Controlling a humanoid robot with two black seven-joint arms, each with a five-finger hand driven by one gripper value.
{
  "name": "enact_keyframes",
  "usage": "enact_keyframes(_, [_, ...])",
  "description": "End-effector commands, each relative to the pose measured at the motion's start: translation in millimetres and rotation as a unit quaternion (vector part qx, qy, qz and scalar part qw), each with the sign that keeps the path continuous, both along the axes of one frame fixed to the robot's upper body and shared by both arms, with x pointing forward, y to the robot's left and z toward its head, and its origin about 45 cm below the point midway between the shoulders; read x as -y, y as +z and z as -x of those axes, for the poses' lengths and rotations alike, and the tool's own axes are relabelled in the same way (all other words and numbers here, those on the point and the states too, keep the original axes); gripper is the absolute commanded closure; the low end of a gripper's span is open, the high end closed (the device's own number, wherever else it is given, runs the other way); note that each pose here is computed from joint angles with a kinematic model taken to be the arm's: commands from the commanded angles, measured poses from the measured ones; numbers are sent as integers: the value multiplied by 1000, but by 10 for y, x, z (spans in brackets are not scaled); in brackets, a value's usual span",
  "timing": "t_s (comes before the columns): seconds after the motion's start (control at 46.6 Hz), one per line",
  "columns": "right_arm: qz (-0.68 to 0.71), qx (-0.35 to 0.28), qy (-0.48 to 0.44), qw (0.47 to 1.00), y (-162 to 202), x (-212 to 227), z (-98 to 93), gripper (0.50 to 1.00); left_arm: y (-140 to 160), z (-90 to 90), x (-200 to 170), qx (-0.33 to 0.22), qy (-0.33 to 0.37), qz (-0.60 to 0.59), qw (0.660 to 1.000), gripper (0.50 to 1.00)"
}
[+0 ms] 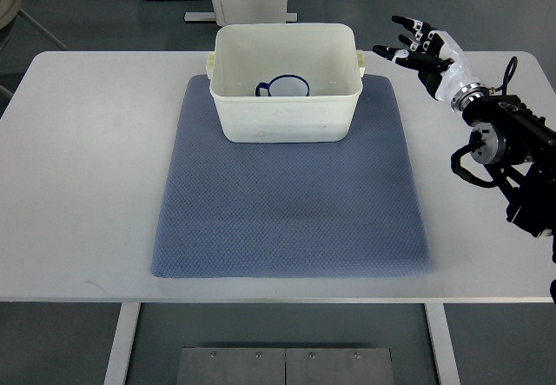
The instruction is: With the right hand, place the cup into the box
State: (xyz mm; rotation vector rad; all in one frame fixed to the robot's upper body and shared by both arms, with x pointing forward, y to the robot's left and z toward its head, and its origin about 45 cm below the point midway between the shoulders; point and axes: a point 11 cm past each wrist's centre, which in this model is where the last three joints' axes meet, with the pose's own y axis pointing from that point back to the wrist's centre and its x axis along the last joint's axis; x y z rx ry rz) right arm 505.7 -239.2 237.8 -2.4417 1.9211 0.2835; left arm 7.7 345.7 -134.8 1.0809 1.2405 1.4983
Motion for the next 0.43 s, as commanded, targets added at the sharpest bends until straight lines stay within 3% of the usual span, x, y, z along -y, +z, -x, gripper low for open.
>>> enact_keyframes(0.0, [1, -7, -4, 1000, -81, 41, 33, 500, 0, 1, 0, 0, 0, 0, 1000, 500])
enact_keyframes(0.407, [0, -27, -9, 1000, -309, 85, 139, 500, 0, 1, 0, 0, 0, 0, 1000, 500])
